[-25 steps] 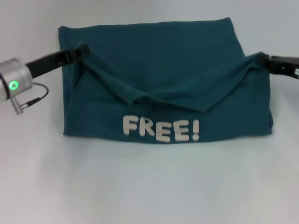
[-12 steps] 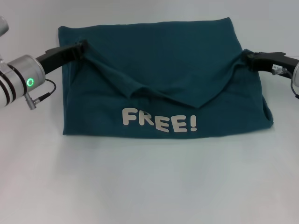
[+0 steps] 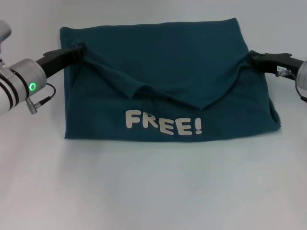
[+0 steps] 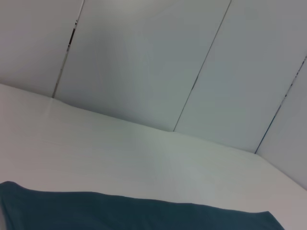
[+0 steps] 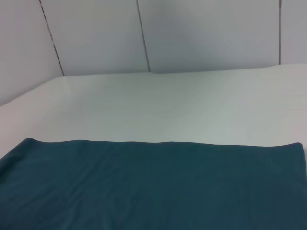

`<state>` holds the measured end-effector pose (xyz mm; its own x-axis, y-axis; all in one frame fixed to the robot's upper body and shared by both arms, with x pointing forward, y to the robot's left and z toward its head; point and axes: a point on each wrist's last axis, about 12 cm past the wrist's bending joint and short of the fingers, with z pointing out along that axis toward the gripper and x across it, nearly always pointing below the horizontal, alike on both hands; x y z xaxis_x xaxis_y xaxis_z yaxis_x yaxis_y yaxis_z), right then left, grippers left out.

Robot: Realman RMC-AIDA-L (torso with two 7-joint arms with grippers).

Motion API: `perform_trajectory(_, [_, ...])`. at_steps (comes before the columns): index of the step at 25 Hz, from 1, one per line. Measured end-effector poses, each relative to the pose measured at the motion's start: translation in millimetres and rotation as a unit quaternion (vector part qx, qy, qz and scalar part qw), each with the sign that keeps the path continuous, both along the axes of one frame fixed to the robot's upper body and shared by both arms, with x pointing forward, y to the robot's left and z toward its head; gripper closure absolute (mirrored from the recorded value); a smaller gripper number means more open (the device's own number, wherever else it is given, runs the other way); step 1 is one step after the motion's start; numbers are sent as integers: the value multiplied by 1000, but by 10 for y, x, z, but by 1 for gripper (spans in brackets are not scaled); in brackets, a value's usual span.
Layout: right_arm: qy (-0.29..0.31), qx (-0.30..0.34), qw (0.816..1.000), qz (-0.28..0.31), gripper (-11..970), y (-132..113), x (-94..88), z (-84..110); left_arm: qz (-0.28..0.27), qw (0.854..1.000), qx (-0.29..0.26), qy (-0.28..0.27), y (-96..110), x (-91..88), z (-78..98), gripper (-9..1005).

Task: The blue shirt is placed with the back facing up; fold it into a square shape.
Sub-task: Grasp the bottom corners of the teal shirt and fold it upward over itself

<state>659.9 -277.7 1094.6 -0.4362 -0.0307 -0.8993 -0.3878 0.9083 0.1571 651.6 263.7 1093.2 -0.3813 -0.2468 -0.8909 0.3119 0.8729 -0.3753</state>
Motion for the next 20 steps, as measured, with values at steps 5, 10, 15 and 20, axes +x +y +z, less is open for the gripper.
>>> perform_trajectory(5, [5,-9,1000,-8,960,43,13,-49,0,1000,8,0,-29,-4,-22,915])
perform_trajectory(10, [7,-17,1000,-12,960,79,1,-95,-1,1000,18,1,-62,-29,-69,914])
perform_trajectory(15, [9,-22,1000,-5,942,95,-30,-133,-7,999,48,2,-153,-70,-161,913])
perform_trajectory(20, [11,-22,1000,-20,819,66,-63,-176,-2,998,68,12,-175,-74,-214,803])
